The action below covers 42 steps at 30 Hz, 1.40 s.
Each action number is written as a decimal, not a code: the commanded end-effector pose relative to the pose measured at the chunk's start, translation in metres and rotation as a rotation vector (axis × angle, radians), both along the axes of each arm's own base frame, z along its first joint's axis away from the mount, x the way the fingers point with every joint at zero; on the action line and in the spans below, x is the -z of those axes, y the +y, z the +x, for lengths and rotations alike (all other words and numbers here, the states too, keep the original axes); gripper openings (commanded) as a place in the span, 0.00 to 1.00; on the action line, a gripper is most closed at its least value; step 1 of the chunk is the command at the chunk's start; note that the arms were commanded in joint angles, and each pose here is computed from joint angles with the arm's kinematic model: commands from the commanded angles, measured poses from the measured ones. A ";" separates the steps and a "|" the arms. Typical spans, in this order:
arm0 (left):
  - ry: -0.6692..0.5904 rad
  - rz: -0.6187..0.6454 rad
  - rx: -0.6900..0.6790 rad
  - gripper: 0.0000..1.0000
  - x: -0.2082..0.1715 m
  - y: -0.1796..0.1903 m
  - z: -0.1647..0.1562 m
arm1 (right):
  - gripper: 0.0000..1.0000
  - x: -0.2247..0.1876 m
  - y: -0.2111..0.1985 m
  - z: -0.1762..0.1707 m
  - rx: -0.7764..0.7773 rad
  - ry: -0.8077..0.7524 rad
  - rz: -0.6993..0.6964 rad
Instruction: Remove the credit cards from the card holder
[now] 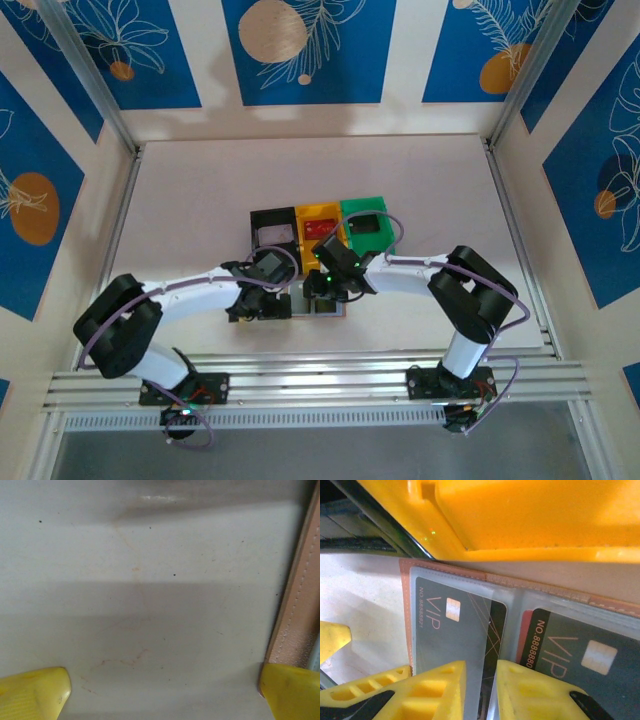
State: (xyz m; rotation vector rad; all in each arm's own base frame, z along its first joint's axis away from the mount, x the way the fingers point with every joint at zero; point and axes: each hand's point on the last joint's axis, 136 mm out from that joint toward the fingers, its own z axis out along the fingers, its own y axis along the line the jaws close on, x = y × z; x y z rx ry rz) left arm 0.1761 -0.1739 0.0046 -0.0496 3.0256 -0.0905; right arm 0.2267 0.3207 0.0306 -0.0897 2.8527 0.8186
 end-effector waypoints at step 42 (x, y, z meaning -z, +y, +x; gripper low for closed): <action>0.147 -0.005 0.016 1.00 0.049 -0.011 -0.033 | 0.15 0.006 0.001 -0.007 -0.010 -0.016 0.112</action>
